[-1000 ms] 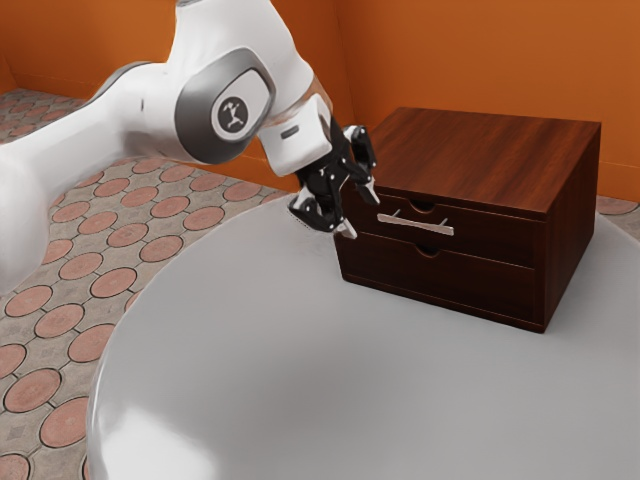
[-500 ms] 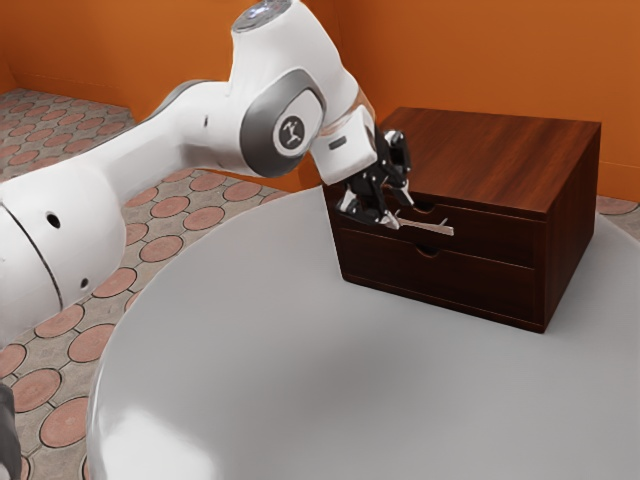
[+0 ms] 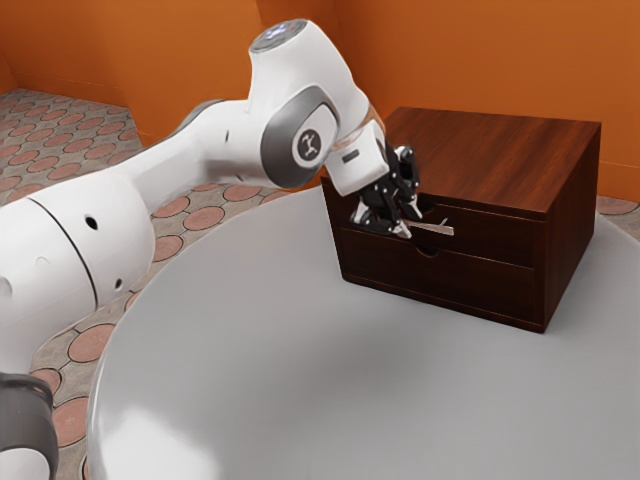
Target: Pull the drawer handle with one arm to open the drawer
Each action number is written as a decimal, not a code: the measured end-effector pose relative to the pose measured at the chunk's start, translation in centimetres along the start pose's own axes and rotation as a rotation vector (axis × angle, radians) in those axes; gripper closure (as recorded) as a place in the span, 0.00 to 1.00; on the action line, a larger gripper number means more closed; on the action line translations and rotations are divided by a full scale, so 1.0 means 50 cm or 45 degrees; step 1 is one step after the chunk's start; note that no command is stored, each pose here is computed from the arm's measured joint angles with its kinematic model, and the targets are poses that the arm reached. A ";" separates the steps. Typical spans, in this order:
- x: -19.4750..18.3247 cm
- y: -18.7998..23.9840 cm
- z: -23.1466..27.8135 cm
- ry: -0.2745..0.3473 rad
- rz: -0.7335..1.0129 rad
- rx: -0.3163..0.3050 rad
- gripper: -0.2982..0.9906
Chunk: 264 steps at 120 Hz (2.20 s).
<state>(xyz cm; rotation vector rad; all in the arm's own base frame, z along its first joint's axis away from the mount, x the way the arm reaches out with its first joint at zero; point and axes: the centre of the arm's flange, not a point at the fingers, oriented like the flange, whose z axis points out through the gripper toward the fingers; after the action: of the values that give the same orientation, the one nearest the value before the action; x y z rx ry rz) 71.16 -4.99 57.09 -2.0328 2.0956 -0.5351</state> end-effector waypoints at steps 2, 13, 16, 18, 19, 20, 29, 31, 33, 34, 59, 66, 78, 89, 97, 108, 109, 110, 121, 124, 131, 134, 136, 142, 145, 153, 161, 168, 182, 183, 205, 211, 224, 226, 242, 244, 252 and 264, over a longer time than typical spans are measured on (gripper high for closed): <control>-0.001 0.000 0.001 0.000 -0.001 -0.001 0.66; -0.005 0.011 0.010 -0.001 -0.005 -0.019 0.70; -0.004 0.015 0.012 -0.001 -0.005 -0.026 0.71; -0.003 0.018 0.014 -0.001 -0.005 -0.030 0.72; -0.002 0.020 0.015 -0.001 -0.004 -0.033 0.73; -0.001 0.022 0.016 0.000 -0.004 -0.036 0.73; 0.003 0.049 0.017 0.006 -0.004 -0.052 0.76; 0.004 0.054 0.015 0.007 -0.003 -0.052 0.77; 0.006 0.059 0.013 0.008 -0.002 -0.052 0.78; 0.008 0.061 0.012 0.009 0.000 -0.051 0.78; 0.031 0.112 -0.008 0.032 0.016 -0.021 0.81; 0.027 0.127 -0.017 0.037 0.011 -0.012 0.82; 0.026 0.152 -0.047 0.018 0.029 0.010 0.83; 0.036 0.184 -0.061 0.000 0.058 0.018 0.83; 0.039 0.200 -0.060 -0.007 0.066 0.021 0.83; 0.043 0.222 -0.055 -0.009 0.070 0.021 0.83; 0.044 0.224 -0.054 -0.009 0.070 0.020 0.83; 0.044 0.226 -0.053 -0.009 0.071 0.021 0.83; 0.046 0.248 -0.057 -0.003 0.069 0.028 0.83; 0.046 0.253 -0.059 0.000 0.068 0.030 0.83; 0.046 0.263 -0.062 0.005 0.065 0.037 0.83; 0.046 0.267 -0.066 0.007 0.063 0.041 0.83; 0.045 0.270 -0.068 0.010 0.061 0.043 0.83; 0.046 0.282 -0.075 0.015 0.060 0.047 0.83; 0.047 0.288 -0.080 0.012 0.065 0.051 0.83; 0.053 0.302 -0.090 -0.003 0.084 0.059 0.83; 0.056 0.316 -0.090 -0.012 0.093 0.055 0.83; 0.059 0.328 -0.089 -0.015 0.094 0.053 0.83; 0.061 0.344 -0.096 -0.012 0.087 0.057 0.83; 0.061 0.346 -0.096 -0.012 0.086 0.057 0.83; 0.063 0.359 -0.100 -0.008 0.069 0.056 0.83; 0.063 0.359 -0.099 -0.008 0.063 0.054 0.82; 0.063 0.361 -0.098 -0.009 0.054 0.044 0.77; 0.063 0.362 -0.098 -0.008 0.053 0.043 0.76; 0.073 0.365 -0.106 0.000 0.053 0.041 0.70; 0.075 0.365 -0.109 0.002 0.054 0.042 0.70; 0.086 0.369 -0.120 0.013 0.060 0.043 0.68; 0.095 0.371 -0.148 0.031 0.061 0.046 0.65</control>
<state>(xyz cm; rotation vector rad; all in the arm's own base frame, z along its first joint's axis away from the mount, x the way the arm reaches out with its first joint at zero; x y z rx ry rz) 50.97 -8.64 57.61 -1.9609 2.1262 -0.5883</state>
